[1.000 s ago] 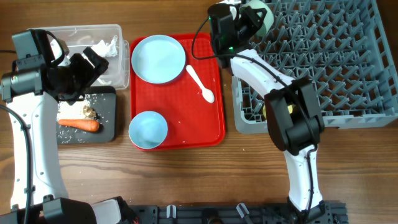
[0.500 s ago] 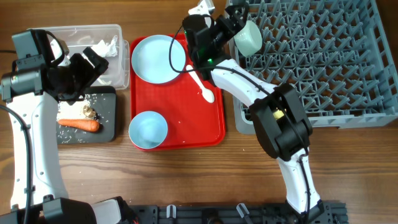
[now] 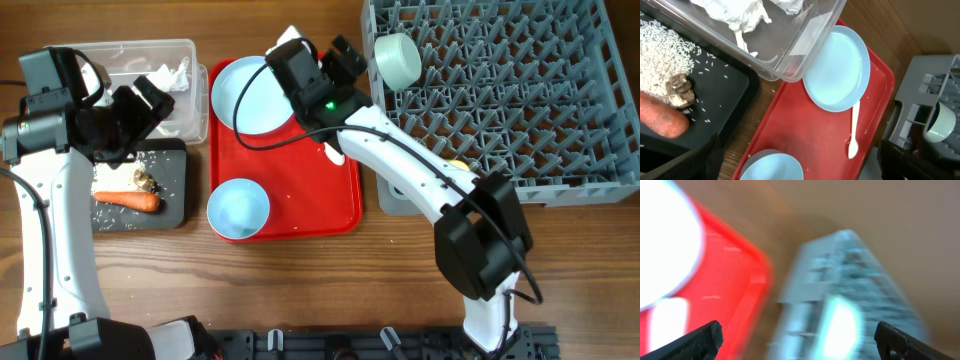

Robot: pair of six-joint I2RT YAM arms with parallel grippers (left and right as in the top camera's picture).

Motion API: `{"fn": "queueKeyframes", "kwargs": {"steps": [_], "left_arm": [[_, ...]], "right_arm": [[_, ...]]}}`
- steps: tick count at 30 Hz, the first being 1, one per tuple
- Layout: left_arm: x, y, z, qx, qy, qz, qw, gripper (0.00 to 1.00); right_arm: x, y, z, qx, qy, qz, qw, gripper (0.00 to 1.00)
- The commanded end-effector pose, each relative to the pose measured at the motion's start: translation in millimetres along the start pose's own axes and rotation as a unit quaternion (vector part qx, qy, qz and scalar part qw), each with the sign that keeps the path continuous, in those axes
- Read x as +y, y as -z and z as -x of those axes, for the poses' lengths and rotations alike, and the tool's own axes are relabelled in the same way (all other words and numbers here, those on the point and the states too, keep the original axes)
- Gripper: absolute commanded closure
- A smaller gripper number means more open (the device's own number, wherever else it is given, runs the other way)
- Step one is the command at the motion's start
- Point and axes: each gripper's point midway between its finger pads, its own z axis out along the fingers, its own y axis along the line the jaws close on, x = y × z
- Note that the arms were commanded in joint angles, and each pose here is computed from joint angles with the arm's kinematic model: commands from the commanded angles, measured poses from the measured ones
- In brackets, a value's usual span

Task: Sort waste into correct bins and load items into the dishwasher rack
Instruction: 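Set the green bowl in the rack and reach right gripper to blue bowl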

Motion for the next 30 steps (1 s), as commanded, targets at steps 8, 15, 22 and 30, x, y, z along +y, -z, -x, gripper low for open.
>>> {"fn": "queueKeyframes", "kwargs": {"steps": [8,15,22,30], "left_arm": [[0.3,3.8,3.5,-0.009,0.000,0.000,1.000,0.00],[0.3,3.8,3.5,-0.009,0.000,0.000,1.000,0.00],[0.3,3.8,3.5,-0.009,0.000,0.000,1.000,0.00],[0.3,3.8,3.5,-0.008,0.000,0.000,1.000,0.00]], "right_arm": [[142.4,90.6,-36.6,0.198,-0.318,0.428,0.823,0.38],[205.3,89.4,-80.9,0.248,-0.348,0.426,0.797,0.46],[223.3,82.0,-101.0,0.242,-0.339,0.392,0.820,0.67],[217.8,74.2,-106.5,0.240,-0.342,0.365,0.832,0.95]]}}
